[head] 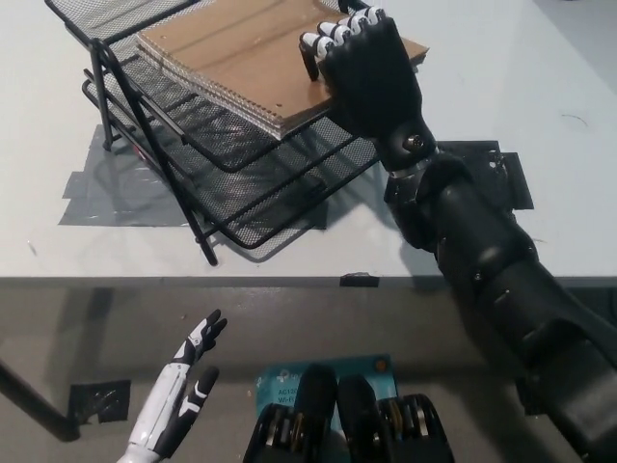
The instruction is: A person hands a notebook to the robot and the robot grabs it with its right hand and places it in the file tray kept in the centre of the desk infront of it.
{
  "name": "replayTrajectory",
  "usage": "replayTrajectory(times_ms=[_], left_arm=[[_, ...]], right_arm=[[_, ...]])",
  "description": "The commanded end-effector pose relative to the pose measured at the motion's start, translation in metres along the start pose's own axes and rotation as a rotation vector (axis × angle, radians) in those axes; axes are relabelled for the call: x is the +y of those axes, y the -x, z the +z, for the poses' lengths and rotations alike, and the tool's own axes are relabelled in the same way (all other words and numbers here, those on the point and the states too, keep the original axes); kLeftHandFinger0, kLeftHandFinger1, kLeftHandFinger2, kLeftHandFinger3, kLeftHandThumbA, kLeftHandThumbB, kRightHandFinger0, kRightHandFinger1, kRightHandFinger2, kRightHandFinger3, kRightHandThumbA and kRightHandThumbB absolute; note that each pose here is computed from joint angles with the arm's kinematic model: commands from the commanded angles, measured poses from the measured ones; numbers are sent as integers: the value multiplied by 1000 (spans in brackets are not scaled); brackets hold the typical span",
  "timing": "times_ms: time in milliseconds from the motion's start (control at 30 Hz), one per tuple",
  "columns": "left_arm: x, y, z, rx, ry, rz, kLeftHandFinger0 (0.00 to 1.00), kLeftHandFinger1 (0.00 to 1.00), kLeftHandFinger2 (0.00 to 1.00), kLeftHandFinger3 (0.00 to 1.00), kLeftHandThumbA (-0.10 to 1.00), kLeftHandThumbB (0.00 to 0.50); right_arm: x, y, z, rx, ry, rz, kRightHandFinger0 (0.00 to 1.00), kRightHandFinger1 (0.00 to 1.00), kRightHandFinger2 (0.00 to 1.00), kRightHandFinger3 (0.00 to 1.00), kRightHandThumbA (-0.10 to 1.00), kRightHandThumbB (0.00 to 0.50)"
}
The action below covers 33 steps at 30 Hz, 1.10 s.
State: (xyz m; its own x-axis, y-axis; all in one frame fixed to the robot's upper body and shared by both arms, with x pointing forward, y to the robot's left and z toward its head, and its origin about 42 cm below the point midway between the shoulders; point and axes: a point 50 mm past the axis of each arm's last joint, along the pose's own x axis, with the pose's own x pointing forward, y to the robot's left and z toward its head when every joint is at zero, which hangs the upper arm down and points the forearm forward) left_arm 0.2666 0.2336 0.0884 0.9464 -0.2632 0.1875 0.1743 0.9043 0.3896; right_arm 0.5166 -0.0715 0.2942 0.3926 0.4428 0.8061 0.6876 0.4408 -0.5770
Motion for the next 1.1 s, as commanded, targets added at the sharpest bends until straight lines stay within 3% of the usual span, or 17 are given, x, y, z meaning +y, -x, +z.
replayTrajectory(times_ms=[0,33,67,133,233,267,367,467,700,733,933,1067], left_arm=[[4,-7,10,-43,-21,6,1000,1000,1000,1000,1000,289],[4,-7,11,-42,-22,4,1000,1000,1000,1000,1000,296],[4,-8,11,-42,-23,3,1000,1000,1000,1000,1000,295],[4,-9,12,-46,-21,2,1000,1000,1000,1000,1000,293],[5,-9,12,-45,-14,2,1000,1000,1000,1000,1000,295],[5,-9,13,-44,-12,2,1000,1000,1000,1000,1000,296],[5,-11,14,-48,-13,3,1000,1000,1000,1000,1000,290],[5,-11,14,-54,-22,6,1000,1000,1000,1000,1000,282],[6,-12,15,-65,-27,-2,1000,1000,1000,1000,1000,277],[6,-12,15,-68,-28,0,1000,1000,1000,1000,1000,276],[7,-16,15,-76,-27,4,1000,1000,1000,1000,1000,273],[8,-15,16,-81,-45,-7,1000,1000,1000,1000,1000,262]], right_arm=[[-24,-61,14,-9,-62,-208,0,0,112,242,582,0],[-25,-66,18,-6,-65,-213,0,0,105,104,652,0],[-26,-70,21,-7,-67,-218,0,0,111,71,716,0],[-29,-82,28,-21,-61,-250,0,0,99,23,740,0],[-32,-94,34,-37,-70,-270,0,0,175,94,762,0],[-35,-101,37,-46,-73,-275,0,0,216,185,741,0],[-38,-112,40,-64,-62,-286,0,0,198,254,732,0],[-33,-113,39,-65,-61,-255,0,0,194,242,729,0],[-13,-90,35,-39,-70,-170,0,0,164,226,557,0],[-8,-83,35,-34,-56,-149,0,0,172,268,553,0],[4,-66,35,-18,-27,-86,0,0,97,194,542,0],[14,-49,35,-28,-4,-20,0,0,105,248,531,0]])
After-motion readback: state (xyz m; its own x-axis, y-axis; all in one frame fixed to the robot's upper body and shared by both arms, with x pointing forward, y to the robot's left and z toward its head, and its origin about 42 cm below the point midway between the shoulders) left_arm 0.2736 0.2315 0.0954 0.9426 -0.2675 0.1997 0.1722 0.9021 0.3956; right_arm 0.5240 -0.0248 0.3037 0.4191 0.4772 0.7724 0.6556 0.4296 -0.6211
